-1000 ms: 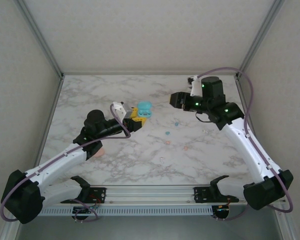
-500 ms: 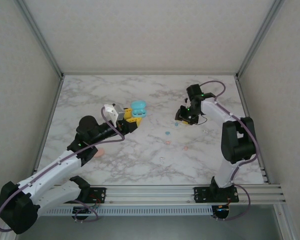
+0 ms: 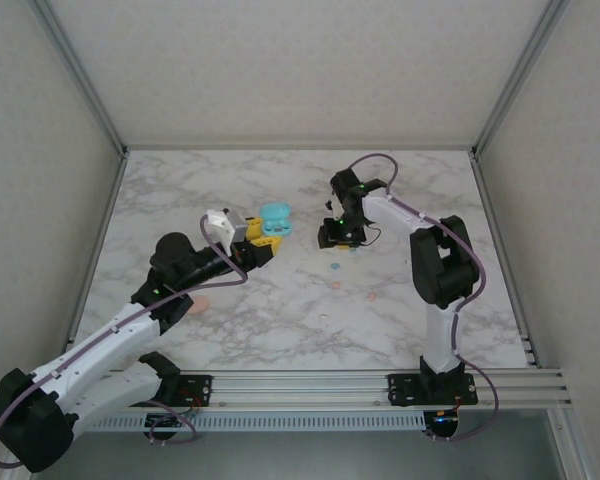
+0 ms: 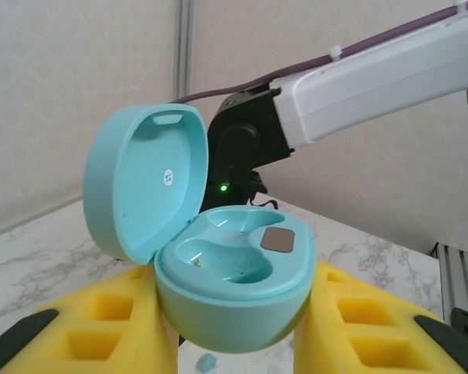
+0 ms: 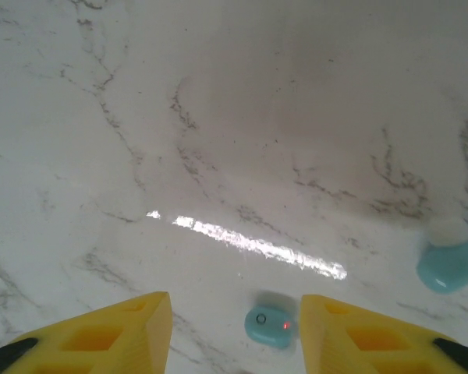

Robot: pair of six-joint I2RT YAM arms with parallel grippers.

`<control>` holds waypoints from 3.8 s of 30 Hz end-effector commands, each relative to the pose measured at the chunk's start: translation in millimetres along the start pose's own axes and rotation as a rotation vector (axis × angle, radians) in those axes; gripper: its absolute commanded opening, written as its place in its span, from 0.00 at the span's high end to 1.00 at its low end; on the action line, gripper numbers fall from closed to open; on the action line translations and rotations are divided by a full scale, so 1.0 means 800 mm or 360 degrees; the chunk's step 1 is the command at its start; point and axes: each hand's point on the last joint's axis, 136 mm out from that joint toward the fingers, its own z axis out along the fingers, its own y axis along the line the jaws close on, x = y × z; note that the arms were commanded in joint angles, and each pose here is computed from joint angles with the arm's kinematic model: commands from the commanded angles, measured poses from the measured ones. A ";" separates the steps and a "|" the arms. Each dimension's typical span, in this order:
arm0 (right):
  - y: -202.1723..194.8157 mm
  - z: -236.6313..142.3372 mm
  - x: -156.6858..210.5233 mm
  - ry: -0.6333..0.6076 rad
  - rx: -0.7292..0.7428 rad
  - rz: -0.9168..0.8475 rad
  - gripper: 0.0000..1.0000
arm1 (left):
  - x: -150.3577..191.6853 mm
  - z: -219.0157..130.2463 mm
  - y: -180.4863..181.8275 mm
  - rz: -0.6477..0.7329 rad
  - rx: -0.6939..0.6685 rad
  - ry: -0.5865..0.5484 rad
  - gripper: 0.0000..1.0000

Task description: Insert wireless bluetooth earbuds into charging case

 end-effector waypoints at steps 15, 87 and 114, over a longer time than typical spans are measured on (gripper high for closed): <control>-0.080 -0.020 -0.015 -0.0090 0.0359 0.0249 0.54 | -0.031 -0.005 -0.010 0.0054 0.0017 -0.0052 0.72; -0.031 -0.010 0.102 0.0212 0.0124 -0.0005 0.68 | -0.029 -0.012 -0.012 0.0046 -0.0005 0.0001 0.71; -0.070 0.015 0.115 0.0169 0.0278 0.0352 0.52 | -0.029 -0.012 -0.013 0.0052 -0.0003 0.0004 0.71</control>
